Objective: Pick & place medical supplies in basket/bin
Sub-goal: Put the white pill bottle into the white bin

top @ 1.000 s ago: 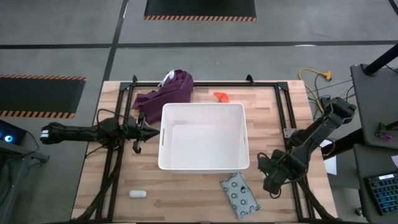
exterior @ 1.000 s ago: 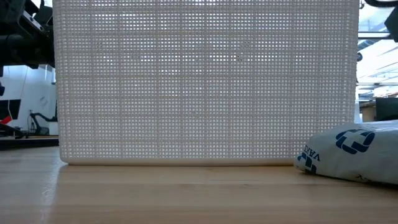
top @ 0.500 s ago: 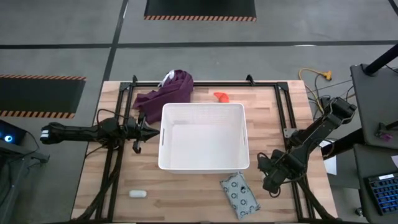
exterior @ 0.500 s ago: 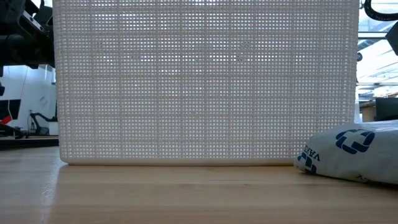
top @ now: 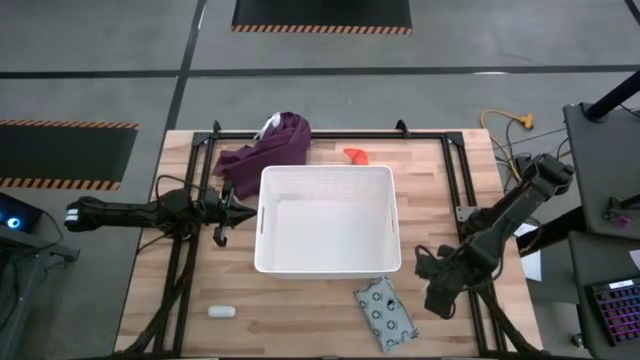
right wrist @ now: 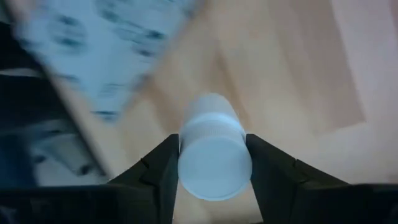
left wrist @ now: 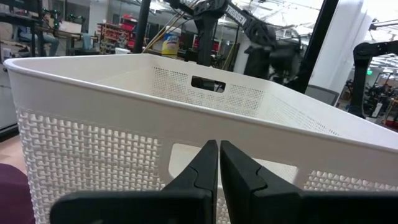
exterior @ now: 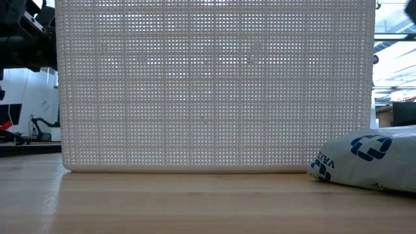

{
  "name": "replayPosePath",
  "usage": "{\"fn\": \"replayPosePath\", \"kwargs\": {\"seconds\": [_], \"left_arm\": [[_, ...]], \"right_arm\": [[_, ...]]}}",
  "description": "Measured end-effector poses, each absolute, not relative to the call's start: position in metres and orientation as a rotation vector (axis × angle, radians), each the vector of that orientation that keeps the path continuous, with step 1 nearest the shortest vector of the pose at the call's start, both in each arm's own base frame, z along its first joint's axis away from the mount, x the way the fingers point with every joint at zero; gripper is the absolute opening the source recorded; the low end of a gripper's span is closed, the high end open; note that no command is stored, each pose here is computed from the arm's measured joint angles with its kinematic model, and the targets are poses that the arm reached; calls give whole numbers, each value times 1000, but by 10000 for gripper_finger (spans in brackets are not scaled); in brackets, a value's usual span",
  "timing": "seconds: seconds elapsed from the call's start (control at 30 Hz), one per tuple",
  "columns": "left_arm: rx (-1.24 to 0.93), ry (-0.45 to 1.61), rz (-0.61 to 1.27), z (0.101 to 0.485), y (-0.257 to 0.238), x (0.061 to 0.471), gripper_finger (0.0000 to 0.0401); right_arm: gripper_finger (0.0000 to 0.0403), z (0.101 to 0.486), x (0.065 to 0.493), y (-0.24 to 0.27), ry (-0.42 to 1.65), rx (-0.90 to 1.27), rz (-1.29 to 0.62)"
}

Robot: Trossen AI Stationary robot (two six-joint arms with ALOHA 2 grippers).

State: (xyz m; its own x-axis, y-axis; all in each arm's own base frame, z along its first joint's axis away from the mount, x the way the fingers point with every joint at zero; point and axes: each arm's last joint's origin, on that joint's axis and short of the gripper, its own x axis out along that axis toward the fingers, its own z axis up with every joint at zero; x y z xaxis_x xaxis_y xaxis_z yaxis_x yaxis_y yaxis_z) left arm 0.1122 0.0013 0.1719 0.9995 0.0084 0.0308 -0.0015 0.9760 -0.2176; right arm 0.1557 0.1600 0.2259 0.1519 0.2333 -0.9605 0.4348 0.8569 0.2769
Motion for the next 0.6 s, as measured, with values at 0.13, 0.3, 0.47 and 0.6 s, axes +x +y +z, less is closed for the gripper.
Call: {"fn": "replayPosePath", "kwargs": {"seconds": [0.13,0.3,0.47,0.6], "left_arm": [[-219,-32,5,172,1,112,0],[-219,-32,5,172,1,112,0],[-219,-32,6,172,1,112,0],[-219,-32,6,172,1,112,0]], "right_arm": [[152,266,163,166,1340,650,-42],[167,337,177,168,1107,697,146],[156,403,196,150,783,609,174],[154,431,214,125,591,432,49]]}}
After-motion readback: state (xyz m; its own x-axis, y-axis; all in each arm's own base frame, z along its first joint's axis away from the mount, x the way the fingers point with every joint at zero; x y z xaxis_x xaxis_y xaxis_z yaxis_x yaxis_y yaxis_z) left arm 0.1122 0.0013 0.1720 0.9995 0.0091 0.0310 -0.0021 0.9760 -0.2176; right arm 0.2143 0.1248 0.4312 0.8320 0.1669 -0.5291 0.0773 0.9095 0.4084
